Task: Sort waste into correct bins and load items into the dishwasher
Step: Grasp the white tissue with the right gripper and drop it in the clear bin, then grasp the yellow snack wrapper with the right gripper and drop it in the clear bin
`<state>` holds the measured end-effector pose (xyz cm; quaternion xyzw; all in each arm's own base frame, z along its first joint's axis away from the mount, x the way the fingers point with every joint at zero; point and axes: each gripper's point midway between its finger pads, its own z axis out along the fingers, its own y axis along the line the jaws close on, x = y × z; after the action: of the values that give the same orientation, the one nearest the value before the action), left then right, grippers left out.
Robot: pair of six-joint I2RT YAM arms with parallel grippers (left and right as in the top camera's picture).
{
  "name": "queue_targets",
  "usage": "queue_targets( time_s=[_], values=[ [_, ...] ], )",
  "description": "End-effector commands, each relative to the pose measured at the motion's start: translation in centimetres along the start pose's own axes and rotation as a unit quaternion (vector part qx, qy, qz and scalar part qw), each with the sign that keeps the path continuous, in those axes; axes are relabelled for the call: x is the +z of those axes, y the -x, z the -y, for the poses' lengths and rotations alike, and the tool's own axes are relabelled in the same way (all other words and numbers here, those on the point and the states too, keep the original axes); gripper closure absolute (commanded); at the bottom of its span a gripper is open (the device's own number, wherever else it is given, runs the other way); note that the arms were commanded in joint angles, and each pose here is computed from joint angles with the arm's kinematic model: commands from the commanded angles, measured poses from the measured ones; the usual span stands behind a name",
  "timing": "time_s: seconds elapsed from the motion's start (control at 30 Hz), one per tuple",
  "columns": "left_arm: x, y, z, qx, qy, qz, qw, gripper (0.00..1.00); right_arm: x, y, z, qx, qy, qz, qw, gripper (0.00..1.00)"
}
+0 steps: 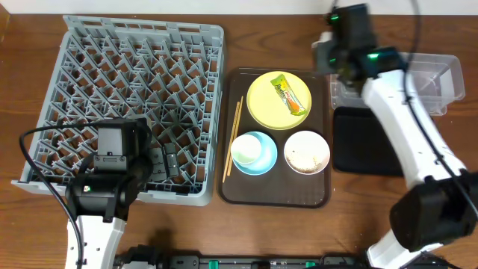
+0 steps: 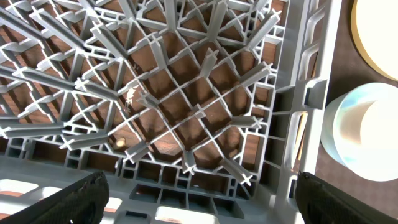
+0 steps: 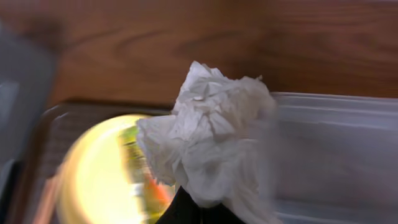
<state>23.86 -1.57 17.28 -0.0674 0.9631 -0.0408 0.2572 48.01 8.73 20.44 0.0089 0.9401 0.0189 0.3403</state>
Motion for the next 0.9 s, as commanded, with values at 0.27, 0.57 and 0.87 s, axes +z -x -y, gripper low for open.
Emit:
queue_targets(
  time_s=[0.27, 0.57, 0.87],
  values=[
    [-0.5, 0.6, 0.0, -0.003, 0.0, 0.008, 1.0, 0.04, 3.2, -4.3, 11.4, 0.087, -0.095, -0.084, 0.988, 0.76],
    [-0.5, 0.6, 0.0, -0.003, 0.0, 0.009, 1.0, 0.04, 0.5, -0.4, 5.3, 0.065, 0.04, -0.019, 0.997, 0.31],
    [-0.5, 0.6, 0.0, -0.003, 0.0, 0.008, 1.0, 0.04, 3.0, -5.5, -6.6, -0.143, 0.129, -0.075, 0.979, 0.17]
  ],
)
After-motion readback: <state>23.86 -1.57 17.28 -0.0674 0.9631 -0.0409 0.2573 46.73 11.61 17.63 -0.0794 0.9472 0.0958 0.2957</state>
